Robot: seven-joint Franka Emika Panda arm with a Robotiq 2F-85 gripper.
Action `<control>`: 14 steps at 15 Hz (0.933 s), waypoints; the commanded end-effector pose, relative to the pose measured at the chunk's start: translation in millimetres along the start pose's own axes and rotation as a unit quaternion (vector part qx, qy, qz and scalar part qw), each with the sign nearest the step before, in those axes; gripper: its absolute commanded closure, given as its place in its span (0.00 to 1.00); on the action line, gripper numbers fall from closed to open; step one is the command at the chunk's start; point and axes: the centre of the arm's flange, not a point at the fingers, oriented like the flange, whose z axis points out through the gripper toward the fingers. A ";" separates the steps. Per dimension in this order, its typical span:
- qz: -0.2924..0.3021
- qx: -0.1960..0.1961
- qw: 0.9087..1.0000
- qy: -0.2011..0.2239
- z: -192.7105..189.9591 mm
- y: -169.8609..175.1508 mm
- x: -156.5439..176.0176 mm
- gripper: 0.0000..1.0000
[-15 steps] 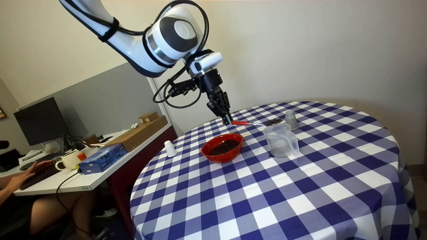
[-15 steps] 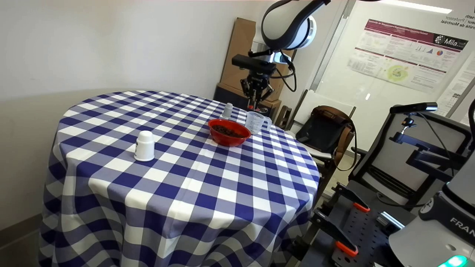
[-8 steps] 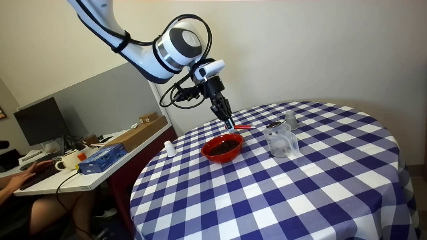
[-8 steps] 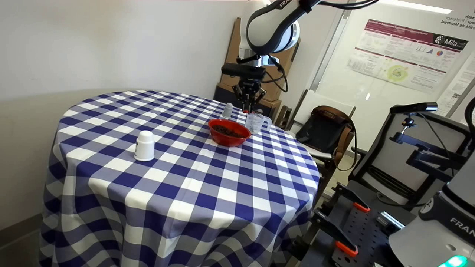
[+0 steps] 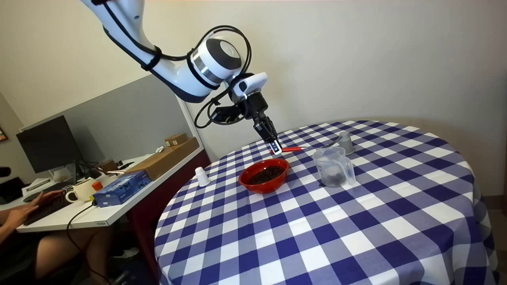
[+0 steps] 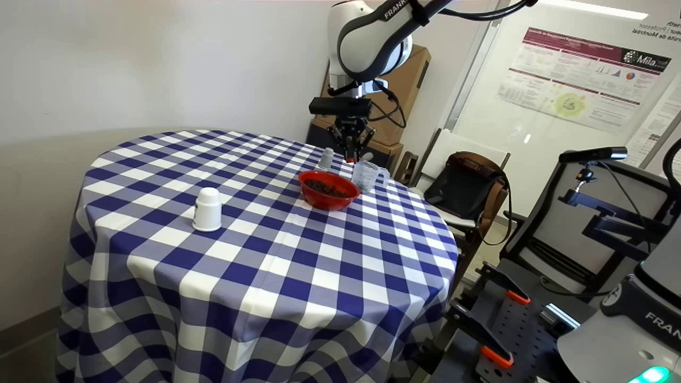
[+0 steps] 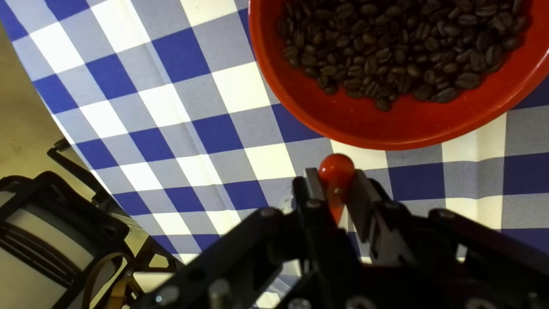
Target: Put a spoonful of the contents in the bowl in the jug
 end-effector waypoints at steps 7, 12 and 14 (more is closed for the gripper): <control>-0.053 -0.042 0.997 0.043 -3.2 -1.4 -3.5 0.91; -0.079 -0.055 0.994 0.058 -3.2 8.8 -13.6 0.91; -0.087 -0.052 0.993 0.060 -7.5 12.2 -18.4 0.91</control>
